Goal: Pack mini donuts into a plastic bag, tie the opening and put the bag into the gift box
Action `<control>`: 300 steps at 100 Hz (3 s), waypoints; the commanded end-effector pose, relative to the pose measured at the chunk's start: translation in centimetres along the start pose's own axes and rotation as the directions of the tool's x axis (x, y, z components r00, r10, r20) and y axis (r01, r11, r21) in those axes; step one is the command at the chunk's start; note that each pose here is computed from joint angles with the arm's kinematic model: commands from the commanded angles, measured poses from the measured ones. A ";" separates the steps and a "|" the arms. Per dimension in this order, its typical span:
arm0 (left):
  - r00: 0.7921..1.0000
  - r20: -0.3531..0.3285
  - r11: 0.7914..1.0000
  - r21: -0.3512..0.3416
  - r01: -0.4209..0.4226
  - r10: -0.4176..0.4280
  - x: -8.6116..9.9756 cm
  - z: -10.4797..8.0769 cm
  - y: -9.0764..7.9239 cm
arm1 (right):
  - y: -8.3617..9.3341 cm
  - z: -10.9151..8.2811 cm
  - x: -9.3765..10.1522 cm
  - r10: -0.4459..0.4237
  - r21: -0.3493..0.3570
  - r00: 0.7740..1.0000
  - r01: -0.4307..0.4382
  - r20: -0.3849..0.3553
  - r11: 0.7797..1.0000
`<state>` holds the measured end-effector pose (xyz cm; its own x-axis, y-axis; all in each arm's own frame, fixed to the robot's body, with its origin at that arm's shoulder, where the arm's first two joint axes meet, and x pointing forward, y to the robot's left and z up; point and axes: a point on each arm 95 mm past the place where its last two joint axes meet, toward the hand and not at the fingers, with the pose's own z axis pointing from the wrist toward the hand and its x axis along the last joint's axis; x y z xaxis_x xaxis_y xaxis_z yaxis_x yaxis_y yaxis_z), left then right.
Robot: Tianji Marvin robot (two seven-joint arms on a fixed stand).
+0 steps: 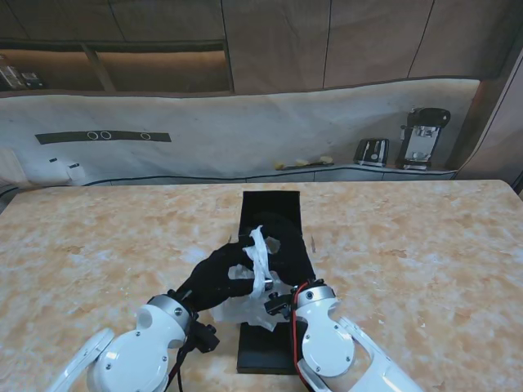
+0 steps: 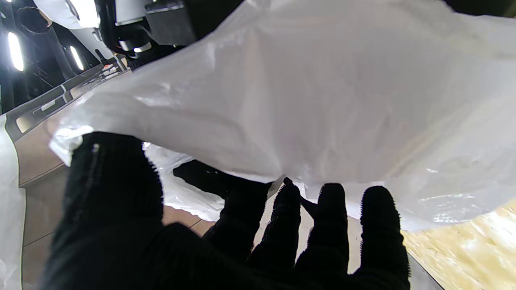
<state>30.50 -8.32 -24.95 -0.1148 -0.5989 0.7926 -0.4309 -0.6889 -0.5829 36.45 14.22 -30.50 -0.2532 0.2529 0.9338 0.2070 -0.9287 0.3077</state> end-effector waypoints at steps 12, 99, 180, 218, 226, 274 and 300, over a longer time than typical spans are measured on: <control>1.000 -0.005 0.999 0.036 -0.014 0.014 1.4 0.0 0.1 | -1.5 -0.5 0.0 0.001 0.024 1.000 -0.001 0.001 1.000; 0.995 0.061 0.973 0.210 -0.096 0.084 2.2 1.8 1.5 | -1.4 -1.0 0.0 0.022 0.000 1.000 -0.022 -0.006 1.000; 0.997 0.007 0.944 0.322 -0.073 0.074 1.6 1.6 -0.1 | 0.6 -3.1 0.0 0.097 -0.001 0.995 -0.097 0.002 0.995; 0.989 0.004 0.930 0.339 -0.141 0.149 0.8 1.2 -1.1 | 2.2 -4.2 0.5 0.184 -0.020 0.983 -0.184 0.022 0.983; 0.984 0.008 0.925 0.340 -0.168 0.176 0.4 1.2 -1.3 | 2.5 -4.4 0.7 0.202 -0.029 0.979 -0.201 0.021 0.979; 0.972 0.024 0.912 0.339 -0.229 0.235 -0.8 0.9 -1.7 | 3.6 -5.0 1.1 0.375 -0.098 0.921 -0.366 0.101 0.925; 0.966 0.029 0.908 0.335 -0.250 0.256 -1.3 0.6 -1.9 | 3.9 -5.1 1.3 0.469 -0.127 0.872 -0.454 0.141 0.882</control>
<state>32.18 -6.65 -24.79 -0.1965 -0.7618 0.6173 -0.0506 -0.6208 -0.7823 32.44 9.25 -29.10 -0.0120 -0.1477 0.9890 0.1763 -0.9739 -0.1433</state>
